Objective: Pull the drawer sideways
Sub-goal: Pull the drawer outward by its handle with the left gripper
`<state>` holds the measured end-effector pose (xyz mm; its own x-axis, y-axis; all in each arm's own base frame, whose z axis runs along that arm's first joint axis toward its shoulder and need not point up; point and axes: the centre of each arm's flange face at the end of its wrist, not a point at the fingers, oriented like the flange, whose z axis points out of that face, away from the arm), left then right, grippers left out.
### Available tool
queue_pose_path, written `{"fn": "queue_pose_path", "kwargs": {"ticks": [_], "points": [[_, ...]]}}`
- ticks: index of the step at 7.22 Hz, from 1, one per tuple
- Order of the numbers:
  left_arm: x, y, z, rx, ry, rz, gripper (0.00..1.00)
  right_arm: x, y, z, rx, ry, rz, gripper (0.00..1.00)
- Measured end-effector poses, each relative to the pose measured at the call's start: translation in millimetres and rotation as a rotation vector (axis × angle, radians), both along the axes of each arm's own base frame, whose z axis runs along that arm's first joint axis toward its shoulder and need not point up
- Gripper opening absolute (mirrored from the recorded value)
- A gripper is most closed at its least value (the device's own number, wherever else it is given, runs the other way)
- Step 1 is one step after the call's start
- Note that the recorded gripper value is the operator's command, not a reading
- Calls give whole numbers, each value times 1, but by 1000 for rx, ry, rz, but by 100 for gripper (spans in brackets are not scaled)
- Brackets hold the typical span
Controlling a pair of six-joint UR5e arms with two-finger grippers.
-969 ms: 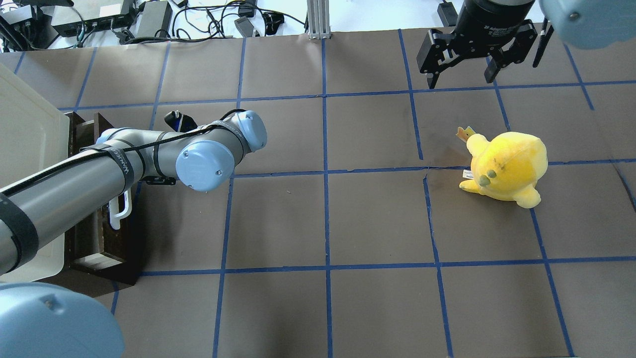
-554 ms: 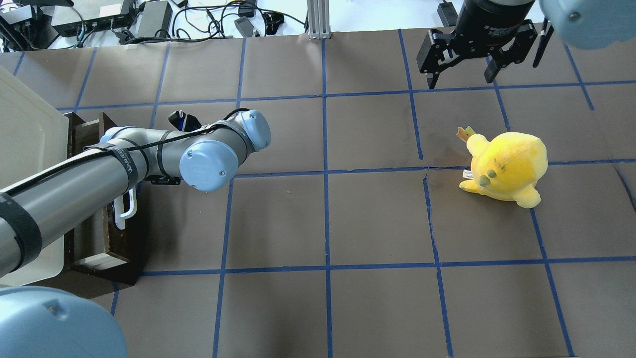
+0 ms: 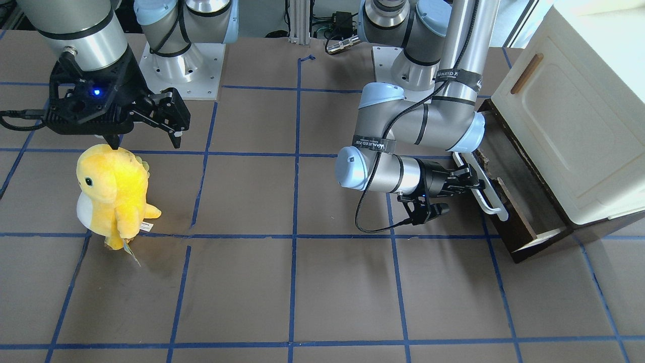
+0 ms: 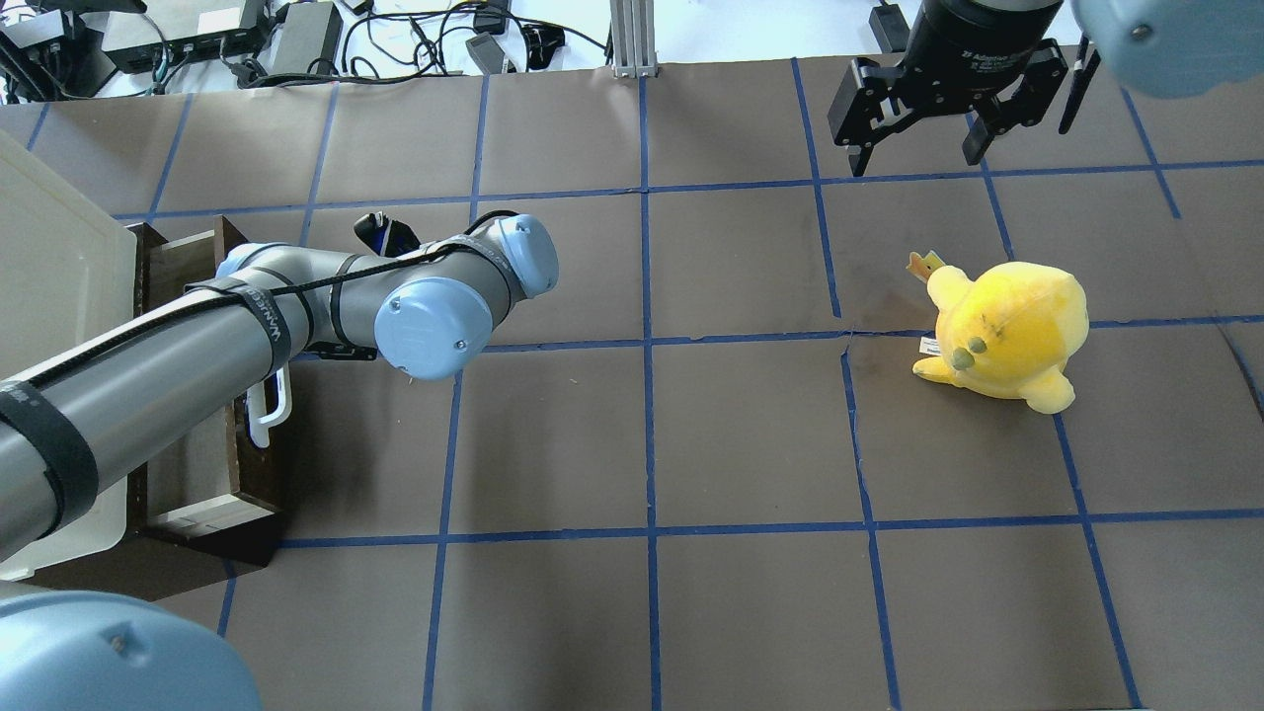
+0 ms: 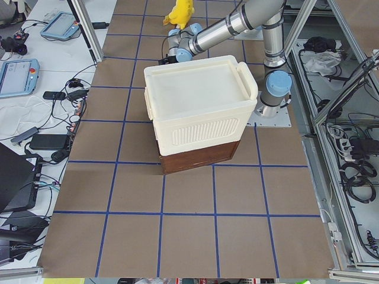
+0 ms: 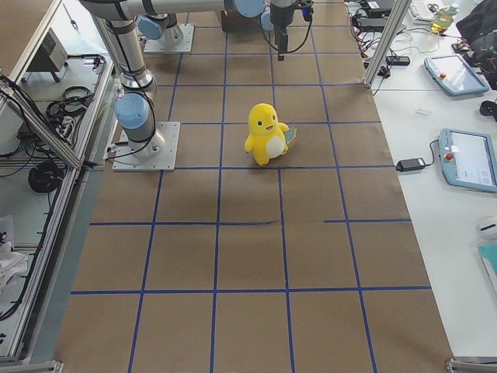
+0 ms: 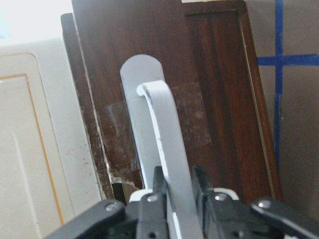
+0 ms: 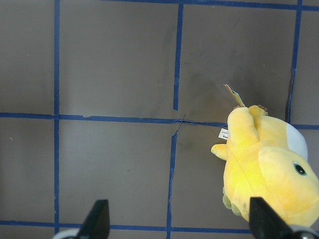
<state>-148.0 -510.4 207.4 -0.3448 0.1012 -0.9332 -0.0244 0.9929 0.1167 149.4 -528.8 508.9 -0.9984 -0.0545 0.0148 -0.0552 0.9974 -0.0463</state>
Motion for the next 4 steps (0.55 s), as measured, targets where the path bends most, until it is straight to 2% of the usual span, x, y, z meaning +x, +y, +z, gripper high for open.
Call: {"fn": "queue_pose_path", "kwargs": {"ticks": [4], "points": [[-14,-1,5,-11,32,-3,24,0,0,0,0,0,0,100]]}}
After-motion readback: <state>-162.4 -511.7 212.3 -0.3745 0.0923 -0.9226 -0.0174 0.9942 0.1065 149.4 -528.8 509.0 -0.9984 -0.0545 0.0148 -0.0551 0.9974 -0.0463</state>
